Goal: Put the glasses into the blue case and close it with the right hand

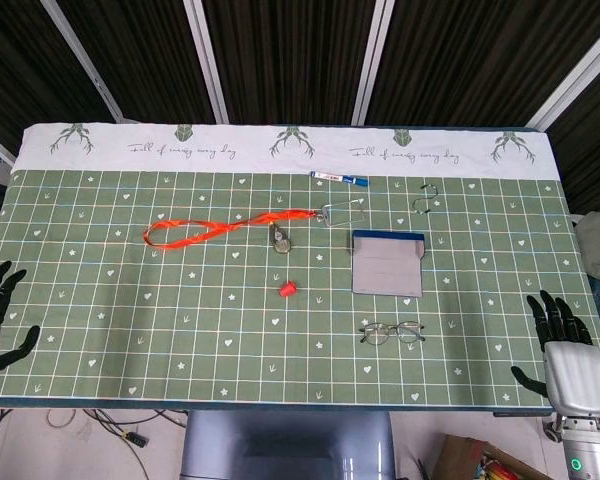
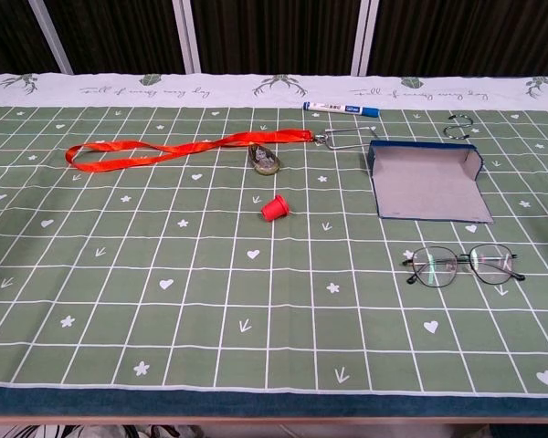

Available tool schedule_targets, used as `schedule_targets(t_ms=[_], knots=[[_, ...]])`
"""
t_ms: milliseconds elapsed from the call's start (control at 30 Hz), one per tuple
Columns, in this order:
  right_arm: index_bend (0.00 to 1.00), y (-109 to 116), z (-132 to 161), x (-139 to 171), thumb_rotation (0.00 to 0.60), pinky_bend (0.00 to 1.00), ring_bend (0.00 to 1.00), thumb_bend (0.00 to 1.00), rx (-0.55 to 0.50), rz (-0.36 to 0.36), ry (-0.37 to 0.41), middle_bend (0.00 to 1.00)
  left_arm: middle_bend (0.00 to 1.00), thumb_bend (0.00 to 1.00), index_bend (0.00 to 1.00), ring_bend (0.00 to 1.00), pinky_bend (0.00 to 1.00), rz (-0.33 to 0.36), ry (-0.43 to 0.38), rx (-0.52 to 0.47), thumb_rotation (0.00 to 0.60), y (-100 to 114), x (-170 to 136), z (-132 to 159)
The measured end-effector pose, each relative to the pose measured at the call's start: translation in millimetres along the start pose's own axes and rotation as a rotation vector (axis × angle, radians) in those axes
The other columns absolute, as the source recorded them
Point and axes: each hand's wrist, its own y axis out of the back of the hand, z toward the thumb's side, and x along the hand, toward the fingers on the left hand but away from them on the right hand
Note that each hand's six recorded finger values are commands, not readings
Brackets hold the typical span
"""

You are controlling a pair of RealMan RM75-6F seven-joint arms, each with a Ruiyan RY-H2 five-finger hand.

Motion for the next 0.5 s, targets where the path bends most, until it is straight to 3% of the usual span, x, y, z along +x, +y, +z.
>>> schedule_targets(t_ms=[500], knots=[[0.0, 5.5, 2.6, 6.7, 0.6, 0.19, 0.04, 0.15, -0.017, -0.004, 0.023, 0.0, 0.01, 0.34, 0.08, 0.0, 0.0, 0.003, -0.005, 0.01, 0.6, -0.5, -0.3, 1.3]])
